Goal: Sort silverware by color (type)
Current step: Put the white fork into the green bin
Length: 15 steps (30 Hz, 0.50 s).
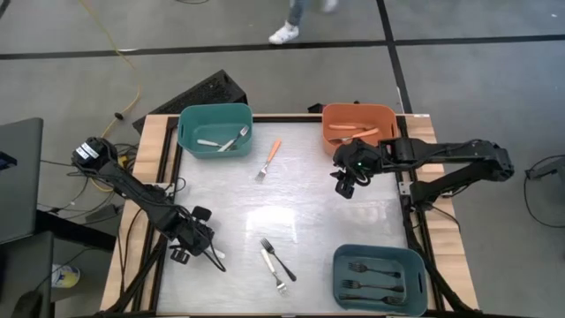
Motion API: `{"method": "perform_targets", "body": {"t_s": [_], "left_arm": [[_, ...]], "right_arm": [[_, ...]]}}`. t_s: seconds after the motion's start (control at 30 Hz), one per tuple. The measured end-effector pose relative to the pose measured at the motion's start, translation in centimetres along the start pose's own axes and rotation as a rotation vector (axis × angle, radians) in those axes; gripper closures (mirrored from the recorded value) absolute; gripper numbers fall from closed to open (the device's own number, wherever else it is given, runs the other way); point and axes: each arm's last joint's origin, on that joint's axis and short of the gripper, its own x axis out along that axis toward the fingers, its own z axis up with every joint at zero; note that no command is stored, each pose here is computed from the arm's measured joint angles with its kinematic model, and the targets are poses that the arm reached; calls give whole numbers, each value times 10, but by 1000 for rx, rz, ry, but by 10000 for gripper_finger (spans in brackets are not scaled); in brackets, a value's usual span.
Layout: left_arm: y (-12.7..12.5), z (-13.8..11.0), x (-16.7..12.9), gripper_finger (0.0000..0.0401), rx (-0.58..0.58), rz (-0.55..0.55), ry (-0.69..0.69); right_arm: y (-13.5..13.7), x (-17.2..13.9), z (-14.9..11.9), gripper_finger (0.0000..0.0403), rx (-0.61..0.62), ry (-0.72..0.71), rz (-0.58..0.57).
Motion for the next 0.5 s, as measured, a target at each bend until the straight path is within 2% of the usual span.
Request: {"method": "perform_targets", "body": {"t_s": [0.2,0.37,0.5], "left_arm": [[0,1,-1,391,-18,15,-10],[0,11,-10,397,-45,42,-59],[5,31,-32,399,-85,107,-206]], "right_arm": [[0,0,0,221,-1,4,0],[0,0,-2,221,-4,17,-3],[-1,0,-5,221,-10,47,-12]]}}
